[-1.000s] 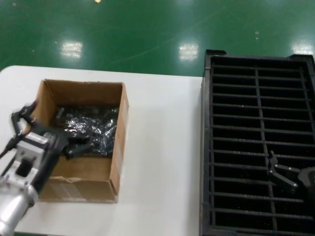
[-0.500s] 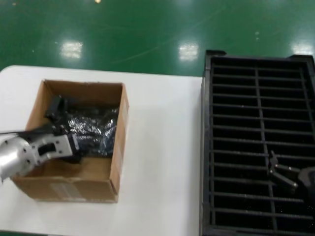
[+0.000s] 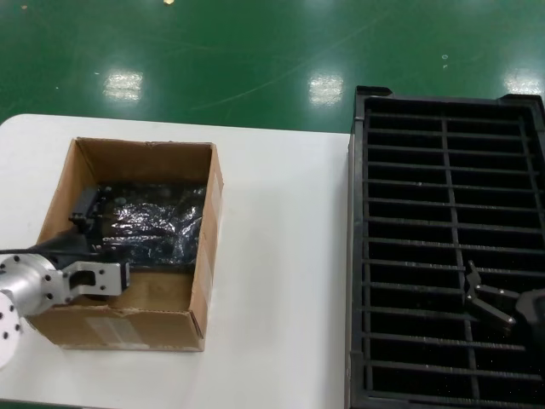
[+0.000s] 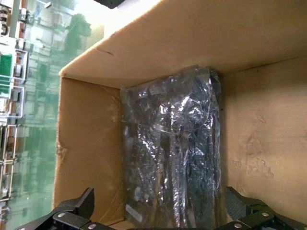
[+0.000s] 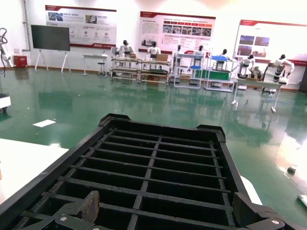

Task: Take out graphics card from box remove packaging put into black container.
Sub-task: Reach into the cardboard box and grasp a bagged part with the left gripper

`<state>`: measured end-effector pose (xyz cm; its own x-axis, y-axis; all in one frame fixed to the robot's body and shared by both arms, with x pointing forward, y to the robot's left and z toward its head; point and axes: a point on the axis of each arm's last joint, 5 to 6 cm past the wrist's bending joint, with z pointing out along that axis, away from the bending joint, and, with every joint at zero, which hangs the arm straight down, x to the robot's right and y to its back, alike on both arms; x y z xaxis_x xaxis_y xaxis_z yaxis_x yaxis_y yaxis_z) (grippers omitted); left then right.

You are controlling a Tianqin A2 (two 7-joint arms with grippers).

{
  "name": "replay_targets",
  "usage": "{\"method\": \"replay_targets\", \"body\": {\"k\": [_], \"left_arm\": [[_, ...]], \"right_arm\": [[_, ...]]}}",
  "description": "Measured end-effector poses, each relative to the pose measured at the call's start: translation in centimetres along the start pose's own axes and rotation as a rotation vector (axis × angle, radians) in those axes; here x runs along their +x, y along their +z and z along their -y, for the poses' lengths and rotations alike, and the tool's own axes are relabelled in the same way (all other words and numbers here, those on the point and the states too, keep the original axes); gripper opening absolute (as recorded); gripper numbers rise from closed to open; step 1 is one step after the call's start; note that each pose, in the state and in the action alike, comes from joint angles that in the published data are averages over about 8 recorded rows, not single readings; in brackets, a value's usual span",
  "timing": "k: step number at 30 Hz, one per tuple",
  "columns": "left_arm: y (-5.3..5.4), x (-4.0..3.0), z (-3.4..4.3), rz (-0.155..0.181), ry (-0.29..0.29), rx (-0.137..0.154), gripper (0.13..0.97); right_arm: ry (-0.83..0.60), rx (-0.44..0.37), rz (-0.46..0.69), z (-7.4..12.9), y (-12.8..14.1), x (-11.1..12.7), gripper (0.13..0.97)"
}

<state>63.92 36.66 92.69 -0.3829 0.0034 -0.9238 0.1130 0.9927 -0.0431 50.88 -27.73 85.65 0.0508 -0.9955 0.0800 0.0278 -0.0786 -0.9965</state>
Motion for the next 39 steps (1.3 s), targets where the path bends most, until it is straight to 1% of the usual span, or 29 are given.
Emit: {"method": "replay_targets", "body": {"k": [3,6,8,12,20,21,29,30,38,39], "left_arm": [[0.7,0.66,0.29,0.016,0.0,-0.009,0.938],[1.2,1.06,0.64,0.036,-0.002,-0.017,0.915],[1.5,1.2,0.89,0.049,-0.004,-0.02,0.9],[2.0,1.39,1.31,0.068,-0.006,-0.025,0.9],[2.9,1.66,1.66,0.085,-0.013,-0.04,0.774],[3.0,1.69,1.68,0.086,-0.014,-0.042,0.774],[3.4,1.88,1.93,0.09,-0.022,-0.048,0.581],[3.4,1.92,1.98,0.091,-0.024,-0.048,0.581],[3.6,2.25,2.13,0.094,-0.029,-0.05,0.373],[3.6,2.26,2.12,0.095,-0.028,-0.05,0.373]], "right_arm": [[0.0,0.0,0.0,0.0,0.0,0.0,0.966],[0.0,0.0,0.0,0.0,0.0,0.0,0.966],[0.0,0.0,0.0,0.0,0.0,0.0,0.966],[0.0,0.0,0.0,0.0,0.0,0.0,0.966],[0.0,0.0,0.0,0.0,0.0,0.0,0.966],[0.0,0.0,0.0,0.0,0.0,0.0,0.966],[0.0,0.0,0.0,0.0,0.0,0.0,0.966],[0.0,0.0,0.0,0.0,0.0,0.0,0.966],[0.0,0.0,0.0,0.0,0.0,0.0,0.966],[0.0,0.0,0.0,0.0,0.0,0.0,0.966]]}}
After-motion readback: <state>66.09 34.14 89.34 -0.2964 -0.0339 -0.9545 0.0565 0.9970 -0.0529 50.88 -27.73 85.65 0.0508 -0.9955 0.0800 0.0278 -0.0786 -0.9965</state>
